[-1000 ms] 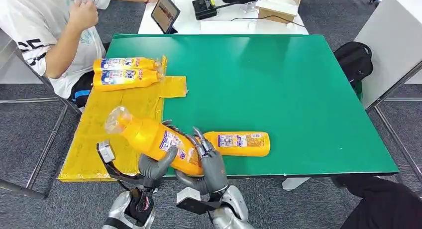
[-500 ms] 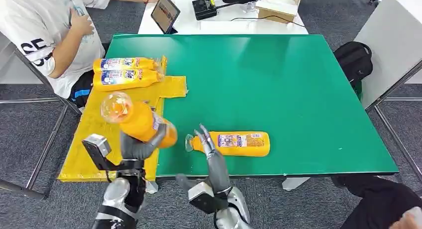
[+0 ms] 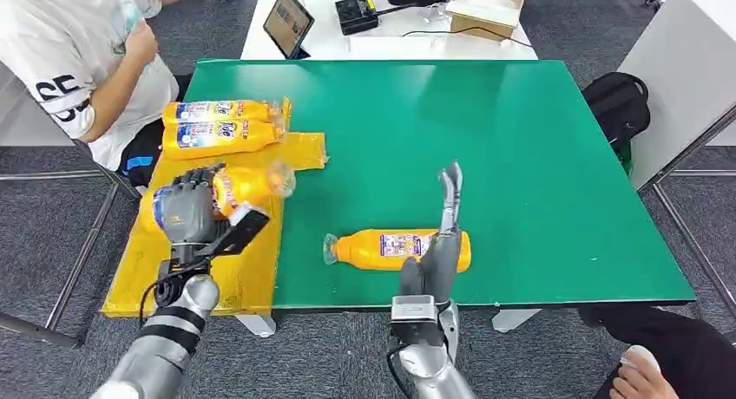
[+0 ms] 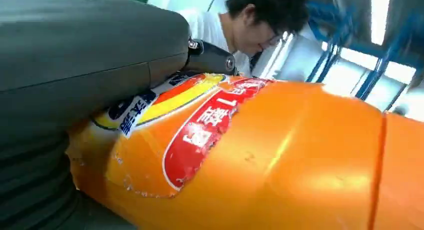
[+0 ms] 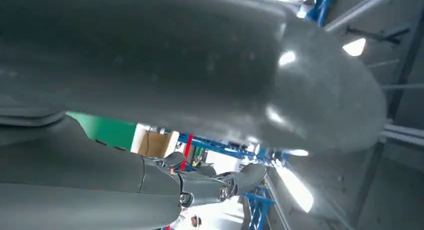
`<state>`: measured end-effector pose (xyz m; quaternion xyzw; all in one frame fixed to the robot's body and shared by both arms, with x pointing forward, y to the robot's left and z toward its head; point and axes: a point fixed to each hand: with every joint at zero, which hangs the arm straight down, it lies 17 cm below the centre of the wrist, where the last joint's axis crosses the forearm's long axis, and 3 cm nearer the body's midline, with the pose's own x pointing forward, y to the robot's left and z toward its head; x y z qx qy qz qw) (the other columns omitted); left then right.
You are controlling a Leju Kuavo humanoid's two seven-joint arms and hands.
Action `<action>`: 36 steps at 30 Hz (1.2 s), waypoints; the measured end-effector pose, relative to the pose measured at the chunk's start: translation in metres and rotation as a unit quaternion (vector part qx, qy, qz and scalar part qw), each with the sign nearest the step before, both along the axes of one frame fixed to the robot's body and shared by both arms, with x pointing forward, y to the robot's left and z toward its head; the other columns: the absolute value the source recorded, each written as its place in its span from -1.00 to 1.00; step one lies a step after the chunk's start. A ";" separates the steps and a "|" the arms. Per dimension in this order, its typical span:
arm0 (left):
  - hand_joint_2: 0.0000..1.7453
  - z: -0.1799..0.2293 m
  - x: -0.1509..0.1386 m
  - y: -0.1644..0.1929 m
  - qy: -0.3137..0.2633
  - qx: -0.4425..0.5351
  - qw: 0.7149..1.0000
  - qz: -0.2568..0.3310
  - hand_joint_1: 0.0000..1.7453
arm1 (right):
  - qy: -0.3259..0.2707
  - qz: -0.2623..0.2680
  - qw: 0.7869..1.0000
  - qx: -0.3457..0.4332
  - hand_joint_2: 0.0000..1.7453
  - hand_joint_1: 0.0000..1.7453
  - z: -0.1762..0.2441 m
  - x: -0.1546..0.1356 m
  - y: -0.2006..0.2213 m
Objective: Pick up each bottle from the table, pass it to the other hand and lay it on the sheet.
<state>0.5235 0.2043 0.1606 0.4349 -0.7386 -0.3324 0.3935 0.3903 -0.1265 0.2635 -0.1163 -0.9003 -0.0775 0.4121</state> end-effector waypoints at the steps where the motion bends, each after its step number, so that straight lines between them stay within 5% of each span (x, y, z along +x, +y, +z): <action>1: 1.00 -0.009 0.002 0.004 0.012 0.011 1.000 0.002 1.00 | -0.002 -0.001 1.000 0.003 -1.00 -1.00 0.002 0.000 -0.001; 15: 1.00 -0.097 0.008 0.040 0.143 0.124 0.982 0.014 1.00 | -0.005 -0.004 1.000 0.016 -1.00 -1.00 0.006 0.001 -0.007; 33: 1.00 -0.110 0.010 0.046 0.177 0.121 0.977 0.006 1.00 | -0.004 -0.001 1.000 0.024 -1.00 -1.00 0.007 0.003 -0.009; 34: 1.00 -0.113 0.010 0.046 0.185 0.117 0.976 0.003 0.76 | -0.002 0.000 1.000 0.024 -1.00 -1.00 0.006 0.003 -0.008; 35: 1.00 -0.115 0.011 0.047 0.193 0.115 0.974 0.001 -0.92 | -0.001 0.002 1.000 0.025 -1.00 -1.00 0.005 0.004 -0.008; 36: -1.00 -0.117 0.011 0.047 0.200 0.114 0.973 0.000 -1.00 | 0.000 0.004 1.000 0.024 1.00 -1.00 0.004 0.005 -0.007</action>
